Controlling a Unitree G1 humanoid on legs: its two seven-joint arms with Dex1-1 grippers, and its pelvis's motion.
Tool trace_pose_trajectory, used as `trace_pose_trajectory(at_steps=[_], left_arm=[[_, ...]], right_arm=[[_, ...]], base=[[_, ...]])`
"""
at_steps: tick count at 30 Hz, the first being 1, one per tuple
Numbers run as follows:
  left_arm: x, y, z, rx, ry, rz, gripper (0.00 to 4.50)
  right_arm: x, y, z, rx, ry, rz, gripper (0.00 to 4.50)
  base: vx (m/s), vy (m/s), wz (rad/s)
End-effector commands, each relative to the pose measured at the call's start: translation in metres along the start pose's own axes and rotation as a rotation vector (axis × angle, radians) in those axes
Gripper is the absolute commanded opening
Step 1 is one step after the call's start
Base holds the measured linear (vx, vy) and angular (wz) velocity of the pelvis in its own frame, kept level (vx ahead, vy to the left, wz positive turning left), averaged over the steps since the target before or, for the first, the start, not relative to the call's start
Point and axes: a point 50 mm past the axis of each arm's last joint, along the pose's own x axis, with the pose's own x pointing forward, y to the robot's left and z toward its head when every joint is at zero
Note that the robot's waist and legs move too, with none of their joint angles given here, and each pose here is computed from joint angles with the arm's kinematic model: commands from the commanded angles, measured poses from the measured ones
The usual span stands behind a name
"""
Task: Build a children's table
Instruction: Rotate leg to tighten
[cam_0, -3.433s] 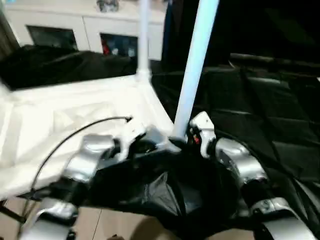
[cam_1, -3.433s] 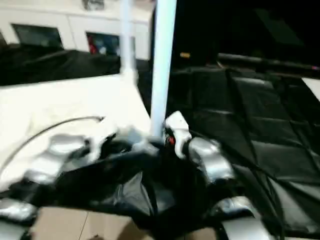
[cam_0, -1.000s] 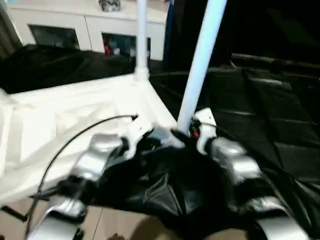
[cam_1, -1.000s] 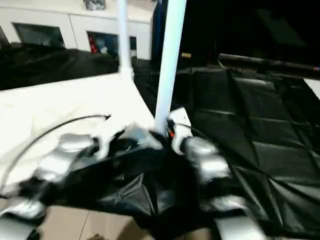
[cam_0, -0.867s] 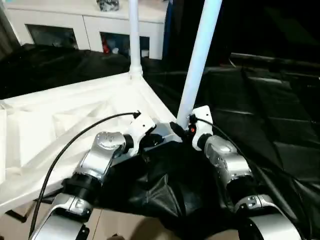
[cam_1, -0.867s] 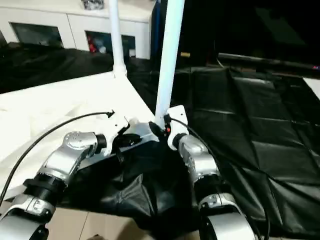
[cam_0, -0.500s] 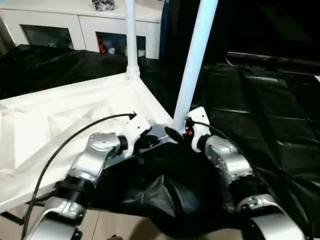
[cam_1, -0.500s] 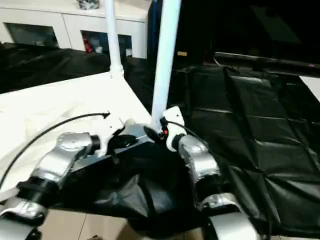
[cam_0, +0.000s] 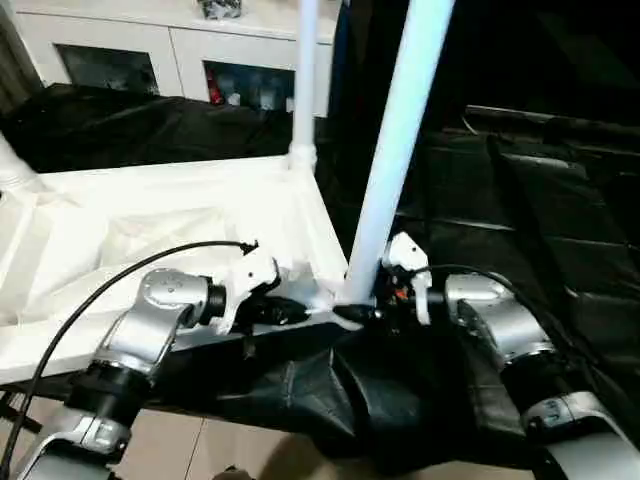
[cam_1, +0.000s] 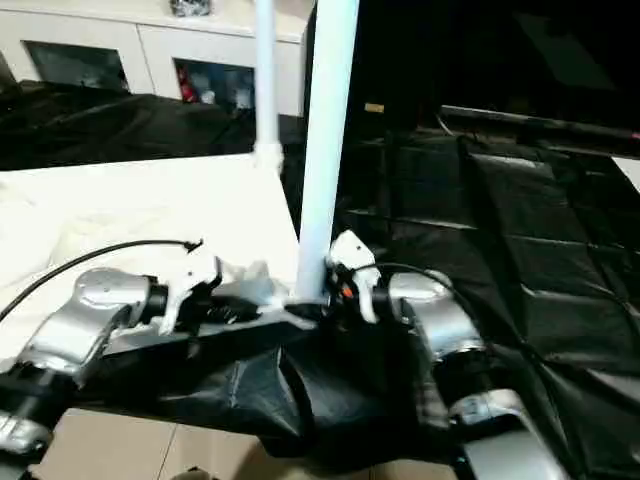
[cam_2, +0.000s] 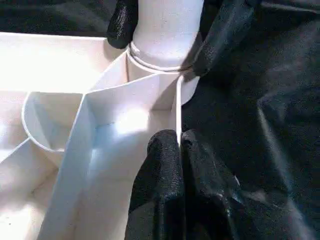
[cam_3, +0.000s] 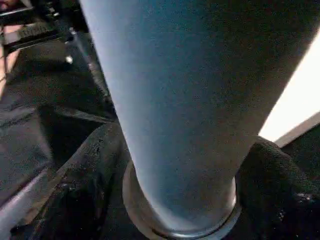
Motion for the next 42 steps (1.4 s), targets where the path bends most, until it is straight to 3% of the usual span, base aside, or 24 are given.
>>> trace_pose_trajectory(at_steps=[1, 7, 17, 22, 29, 35, 37, 42], left_arm=[[-0.002, -0.002, 0.020, 0.069, -0.098, -0.036, 0.00], [-0.004, -0.003, 0.017, 0.060, -0.087, -0.055, 0.00], [-0.004, -0.001, 0.015, 0.037, -0.077, -0.017, 0.00], [0.010, 0.010, 0.017, 0.011, -0.069, 0.122, 0.00], [0.050, 0.032, 0.039, -0.038, -0.089, 0.367, 0.00], [0.066, 0.032, 0.047, -0.036, -0.093, 0.383, 0.00], [0.067, 0.032, 0.047, -0.031, -0.093, 0.390, 0.00], [0.066, 0.032, 0.044, -0.011, -0.089, 0.375, 0.00]], right_arm=[[0.008, 0.012, -0.004, 0.006, 0.023, 0.114, 3.07], [0.009, 0.014, -0.004, 0.006, 0.021, 0.137, 2.59], [0.017, 0.020, -0.006, 0.022, 0.012, 0.153, 2.49], [0.032, 0.009, -0.010, 0.077, -0.022, -0.086, 2.48], [0.066, -0.005, -0.007, 0.209, -0.039, -0.458, 2.48], [0.082, -0.004, 0.002, 0.193, -0.048, -0.523, 2.48], [0.085, -0.003, 0.004, 0.205, -0.067, -0.512, 3.18], [0.079, -0.005, 0.003, 0.229, -0.095, -0.503, 3.36]], base=[[0.000, 0.000, 0.00], [0.000, 0.000, 0.00], [0.000, 0.000, 0.00], [0.000, 0.000, 0.00], [0.000, 0.000, 0.00], [0.000, 0.000, 0.00], [0.000, 0.000, 0.00], [0.000, 0.000, 0.00]])
